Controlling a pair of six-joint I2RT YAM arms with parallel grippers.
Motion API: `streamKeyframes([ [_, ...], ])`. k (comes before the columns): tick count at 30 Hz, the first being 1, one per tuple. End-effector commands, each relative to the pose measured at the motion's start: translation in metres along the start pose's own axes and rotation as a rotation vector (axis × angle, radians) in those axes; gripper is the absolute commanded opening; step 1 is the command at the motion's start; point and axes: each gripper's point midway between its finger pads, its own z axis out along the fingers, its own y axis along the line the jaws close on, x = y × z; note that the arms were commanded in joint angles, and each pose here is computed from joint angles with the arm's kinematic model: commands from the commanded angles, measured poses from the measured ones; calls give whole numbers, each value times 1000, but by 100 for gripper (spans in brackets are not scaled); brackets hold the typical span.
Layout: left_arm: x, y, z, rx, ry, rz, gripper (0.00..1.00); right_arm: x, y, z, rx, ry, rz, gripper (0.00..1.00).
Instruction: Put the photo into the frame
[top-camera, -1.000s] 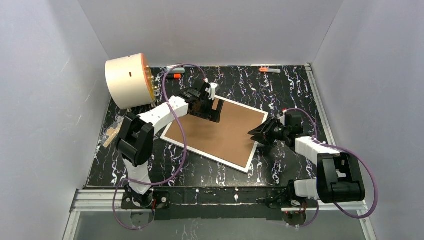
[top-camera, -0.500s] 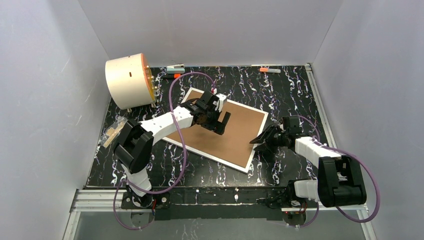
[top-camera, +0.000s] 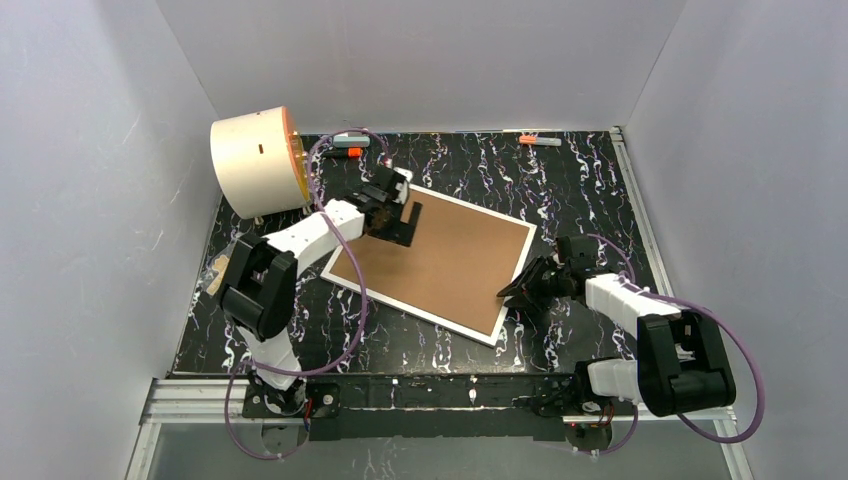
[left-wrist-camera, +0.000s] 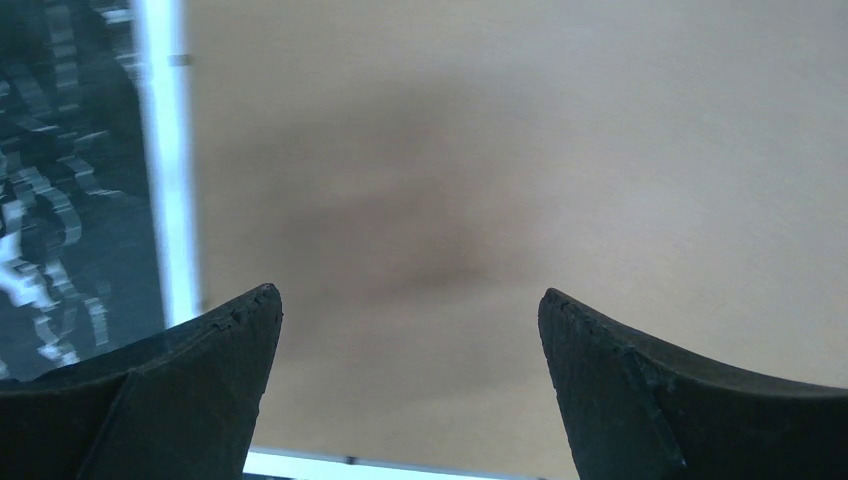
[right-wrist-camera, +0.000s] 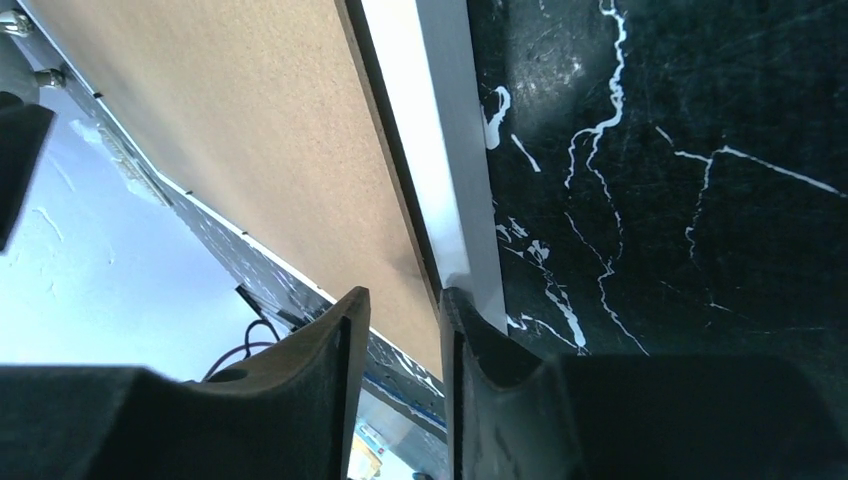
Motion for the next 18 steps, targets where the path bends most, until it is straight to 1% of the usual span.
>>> streamKeyframes([
  [1,-6,64,-6,-181,-21,-99,98,-1,-10,5,58,-4,3,38],
  [4,-1,99,0,-255,-13,-170,98,-2,-11,8,69,4,-3,30],
  [7,7,119,14,-235,10,-238,99,-5,-12,9,90,5,-12,25],
  [9,12,125,22,-216,19,-264,98,-7,-14,10,107,2,-21,21],
  [12,22,130,30,-217,42,-262,99,-11,-16,11,138,-4,-31,15],
  [18,44,148,35,-302,72,-254,99,-16,-21,14,184,-9,-62,7],
])
